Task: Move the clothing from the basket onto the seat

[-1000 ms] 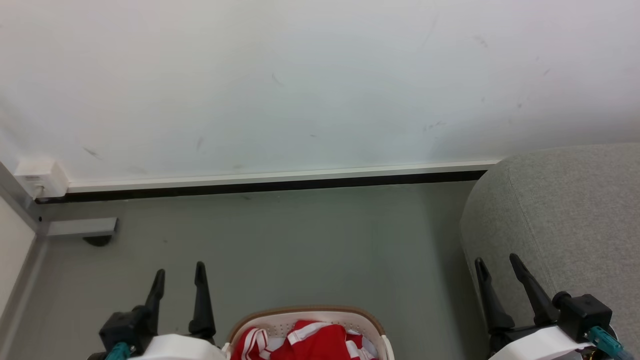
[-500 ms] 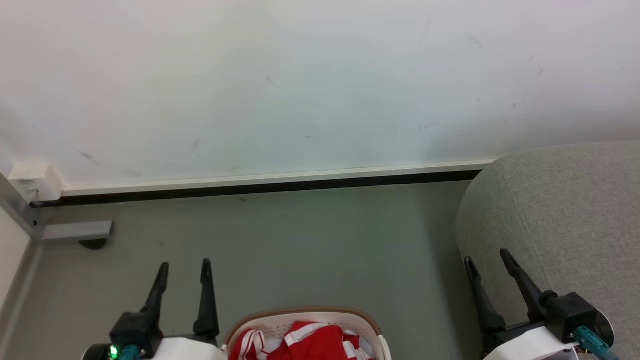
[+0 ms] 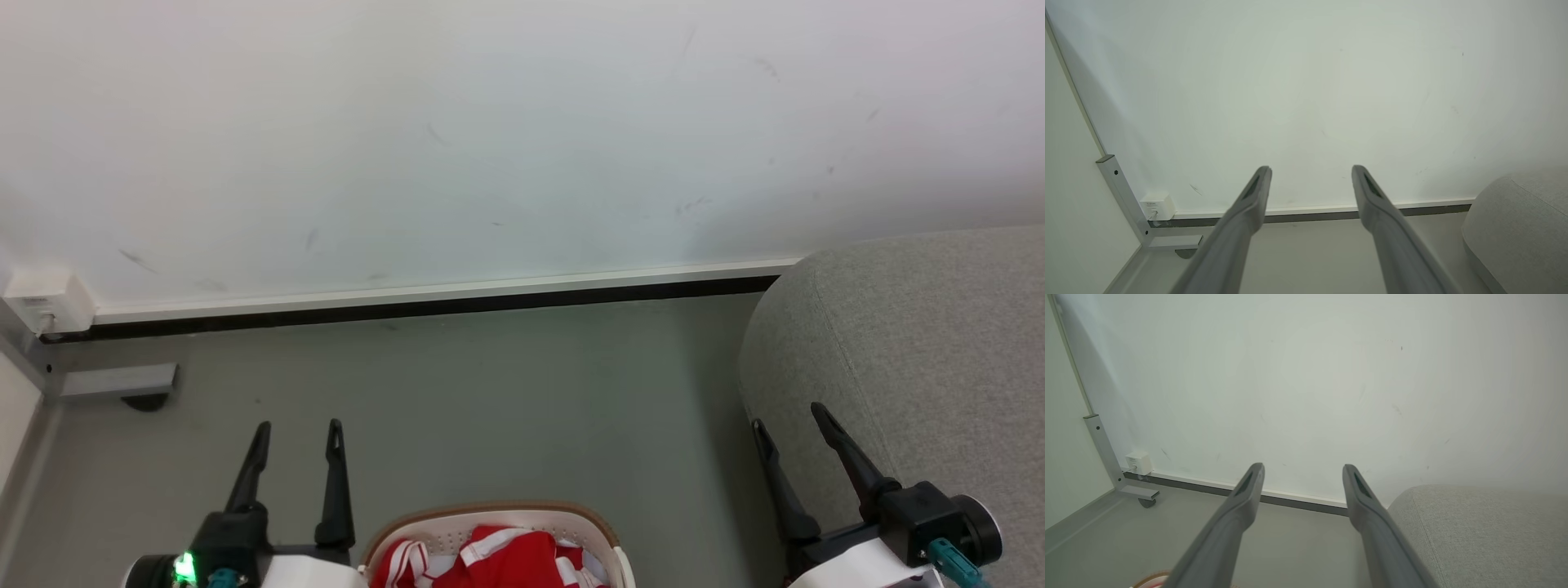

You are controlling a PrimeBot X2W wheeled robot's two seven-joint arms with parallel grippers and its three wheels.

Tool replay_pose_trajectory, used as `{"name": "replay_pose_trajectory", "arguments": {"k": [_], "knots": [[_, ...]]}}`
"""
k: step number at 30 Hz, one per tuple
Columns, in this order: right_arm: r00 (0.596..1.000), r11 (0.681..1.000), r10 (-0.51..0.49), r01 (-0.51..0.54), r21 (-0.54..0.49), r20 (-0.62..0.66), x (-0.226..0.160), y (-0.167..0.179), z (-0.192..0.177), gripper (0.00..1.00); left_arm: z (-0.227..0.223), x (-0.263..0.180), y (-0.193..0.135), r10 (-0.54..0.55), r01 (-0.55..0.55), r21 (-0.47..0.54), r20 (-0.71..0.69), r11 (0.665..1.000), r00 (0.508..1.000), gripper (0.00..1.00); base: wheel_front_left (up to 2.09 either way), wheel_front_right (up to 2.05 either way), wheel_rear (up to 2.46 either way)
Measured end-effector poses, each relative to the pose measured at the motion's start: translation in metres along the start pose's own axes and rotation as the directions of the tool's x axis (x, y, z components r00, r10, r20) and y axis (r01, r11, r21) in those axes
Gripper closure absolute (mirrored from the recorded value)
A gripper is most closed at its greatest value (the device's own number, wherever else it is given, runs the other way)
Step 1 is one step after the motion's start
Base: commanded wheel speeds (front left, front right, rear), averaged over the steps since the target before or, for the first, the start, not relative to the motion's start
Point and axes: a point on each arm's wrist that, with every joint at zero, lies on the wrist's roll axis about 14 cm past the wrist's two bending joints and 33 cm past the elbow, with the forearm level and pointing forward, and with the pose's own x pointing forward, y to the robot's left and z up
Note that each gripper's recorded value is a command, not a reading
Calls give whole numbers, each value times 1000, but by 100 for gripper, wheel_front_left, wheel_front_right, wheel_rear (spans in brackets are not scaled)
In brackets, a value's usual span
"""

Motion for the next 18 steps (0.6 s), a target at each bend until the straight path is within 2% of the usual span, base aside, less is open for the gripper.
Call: {"name": "replay_pose_trajectory", "arguments": {"k": [18], "knots": [[1000, 1000, -6, 6, 1, 4, 0, -1, 0, 0, 0, 0, -5, -14, 14, 16, 6, 1000, 1000, 0, 0, 0, 0]]}}
